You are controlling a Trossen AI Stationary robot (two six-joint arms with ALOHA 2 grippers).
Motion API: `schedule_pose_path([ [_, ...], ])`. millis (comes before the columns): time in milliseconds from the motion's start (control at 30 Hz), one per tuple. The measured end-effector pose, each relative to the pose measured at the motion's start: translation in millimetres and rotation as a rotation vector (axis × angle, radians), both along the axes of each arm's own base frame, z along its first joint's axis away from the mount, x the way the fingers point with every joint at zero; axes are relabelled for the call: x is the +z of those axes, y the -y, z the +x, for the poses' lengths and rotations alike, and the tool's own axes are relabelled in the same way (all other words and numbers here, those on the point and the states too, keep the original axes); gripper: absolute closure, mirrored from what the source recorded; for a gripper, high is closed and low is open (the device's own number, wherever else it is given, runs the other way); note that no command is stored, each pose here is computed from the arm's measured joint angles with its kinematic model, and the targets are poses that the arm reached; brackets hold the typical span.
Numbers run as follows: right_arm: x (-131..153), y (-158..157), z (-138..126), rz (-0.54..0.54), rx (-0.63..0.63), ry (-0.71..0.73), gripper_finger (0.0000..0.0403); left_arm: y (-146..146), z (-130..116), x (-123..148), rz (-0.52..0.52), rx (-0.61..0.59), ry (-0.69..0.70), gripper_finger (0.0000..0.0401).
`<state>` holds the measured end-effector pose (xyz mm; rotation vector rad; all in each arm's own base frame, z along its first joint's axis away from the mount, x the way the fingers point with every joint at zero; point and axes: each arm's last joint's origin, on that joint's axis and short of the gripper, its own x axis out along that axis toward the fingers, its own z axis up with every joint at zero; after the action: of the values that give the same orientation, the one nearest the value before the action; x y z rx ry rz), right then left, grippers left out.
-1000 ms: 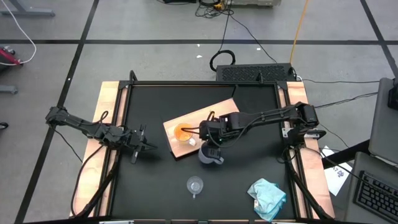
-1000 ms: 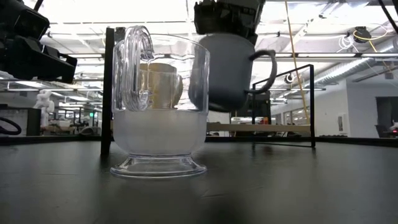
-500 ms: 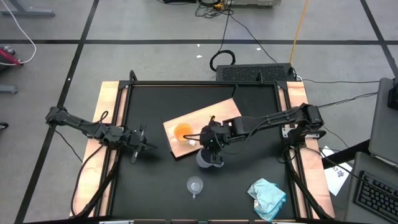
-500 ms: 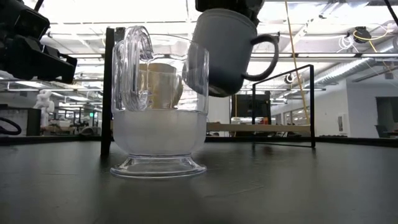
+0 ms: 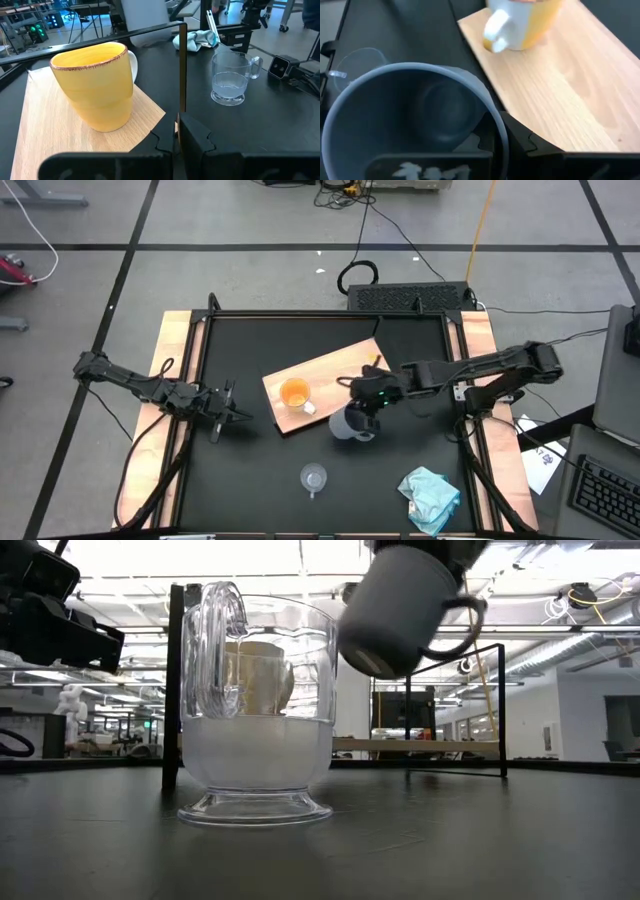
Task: Stack small to large cups/mugs on shelf
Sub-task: Put the gray mug on the shelf
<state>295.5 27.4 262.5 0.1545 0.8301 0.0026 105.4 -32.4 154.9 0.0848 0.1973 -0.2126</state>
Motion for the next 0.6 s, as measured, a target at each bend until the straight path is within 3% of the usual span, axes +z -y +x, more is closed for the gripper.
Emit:
schedule_pose_path([
  [267,-10.0,3.1,-28.8,0.029,-0.014,0.158,0.0399,0.0,0.0,0.1,-0.009,0.003,-0.001,0.0375],
  [600,-18.4,8.3,-30.4,-0.007,-0.003,0.215,0.0399,-0.1,0.1,0.3,-0.025,0.008,-0.002,0.0375],
])
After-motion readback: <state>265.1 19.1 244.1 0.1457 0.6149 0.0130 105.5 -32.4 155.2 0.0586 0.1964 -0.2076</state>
